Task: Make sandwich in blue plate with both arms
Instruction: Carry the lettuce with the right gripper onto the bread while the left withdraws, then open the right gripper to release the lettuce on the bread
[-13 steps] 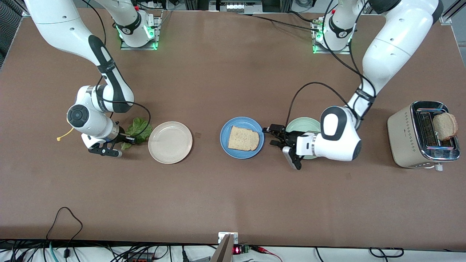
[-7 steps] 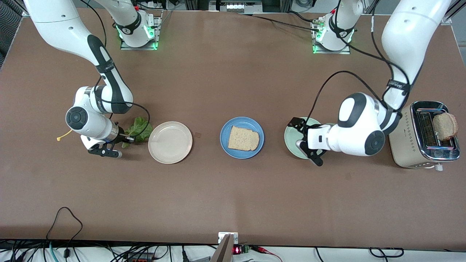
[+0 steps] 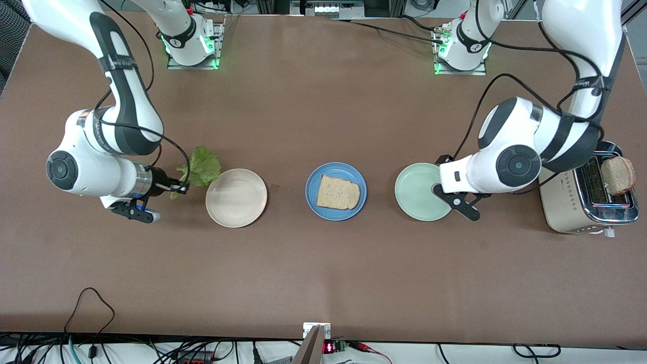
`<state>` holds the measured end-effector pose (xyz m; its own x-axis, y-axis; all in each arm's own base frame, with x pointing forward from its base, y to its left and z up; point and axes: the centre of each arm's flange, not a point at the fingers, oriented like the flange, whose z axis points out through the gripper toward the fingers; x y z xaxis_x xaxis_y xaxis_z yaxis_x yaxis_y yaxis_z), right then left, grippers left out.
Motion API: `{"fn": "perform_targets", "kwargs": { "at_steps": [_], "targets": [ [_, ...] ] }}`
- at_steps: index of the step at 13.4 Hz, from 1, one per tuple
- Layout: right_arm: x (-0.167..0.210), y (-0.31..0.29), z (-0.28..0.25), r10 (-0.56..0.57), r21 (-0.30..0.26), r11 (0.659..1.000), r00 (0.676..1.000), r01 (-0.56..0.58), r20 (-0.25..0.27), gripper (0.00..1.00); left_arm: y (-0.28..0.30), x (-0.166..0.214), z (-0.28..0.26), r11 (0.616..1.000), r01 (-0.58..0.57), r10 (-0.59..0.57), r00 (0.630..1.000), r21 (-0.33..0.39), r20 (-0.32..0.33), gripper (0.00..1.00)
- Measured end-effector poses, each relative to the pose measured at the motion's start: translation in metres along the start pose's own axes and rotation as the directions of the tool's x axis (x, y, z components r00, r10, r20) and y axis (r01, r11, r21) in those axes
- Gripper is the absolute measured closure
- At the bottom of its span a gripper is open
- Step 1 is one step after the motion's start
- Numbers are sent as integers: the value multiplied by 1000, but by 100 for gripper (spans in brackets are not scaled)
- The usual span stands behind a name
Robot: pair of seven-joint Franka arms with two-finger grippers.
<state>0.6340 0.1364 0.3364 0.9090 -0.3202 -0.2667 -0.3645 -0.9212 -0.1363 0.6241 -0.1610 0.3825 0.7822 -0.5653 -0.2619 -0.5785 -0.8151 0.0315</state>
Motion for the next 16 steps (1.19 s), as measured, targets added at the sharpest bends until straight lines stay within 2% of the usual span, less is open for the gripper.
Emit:
{"fn": "perform_targets", "kwargs": {
  "at_steps": [2, 4, 6, 8, 9, 11, 14, 16],
  "targets": [
    [-28, -53, 12, 109, 8, 994, 994, -109, -5, 96, -15, -18, -25, 998, 38, -39, 999, 46, 12, 0],
    [-52, -107, 40, 223, 48, 974, 975, -221, -22, 96, -43, -41, -60, 993, 99, -99, 995, 56, -1, 0],
    [-70, -150, 77, 326, 107, 940, 945, -324, -3, 96, -61, -64, -92, 986, 160, -161, 987, 54, 17, 0],
    [-77, -178, 104, 412, 156, 899, 911, -409, 13, 96, -81, -78, -102, 951, 303, -305, 952, 56, 22, 0],
    [-80, -189, 115, 444, 174, 881, 896, -440, 17, 96, -94, -80, -95, 927, 371, -373, 927, 53, 29, 0],
    [-87, -206, 138, 485, 206, 853, 874, -479, 25, 96, -103, -72, -79, 898, 437, -439, 897, 42, 47, 0],
    [-105, -229, 167, 522, 268, 816, 852, -513, 42, 96, -98, -64, -85, 891, 453, -454, 891, 41, 22, 0],
    [-113, -239, 182, 529, 280, 808, 848, -518, 41, 96, -97, -62, -91, 890, 454, -454, 891, 37, -5, 0]
  ]
}}
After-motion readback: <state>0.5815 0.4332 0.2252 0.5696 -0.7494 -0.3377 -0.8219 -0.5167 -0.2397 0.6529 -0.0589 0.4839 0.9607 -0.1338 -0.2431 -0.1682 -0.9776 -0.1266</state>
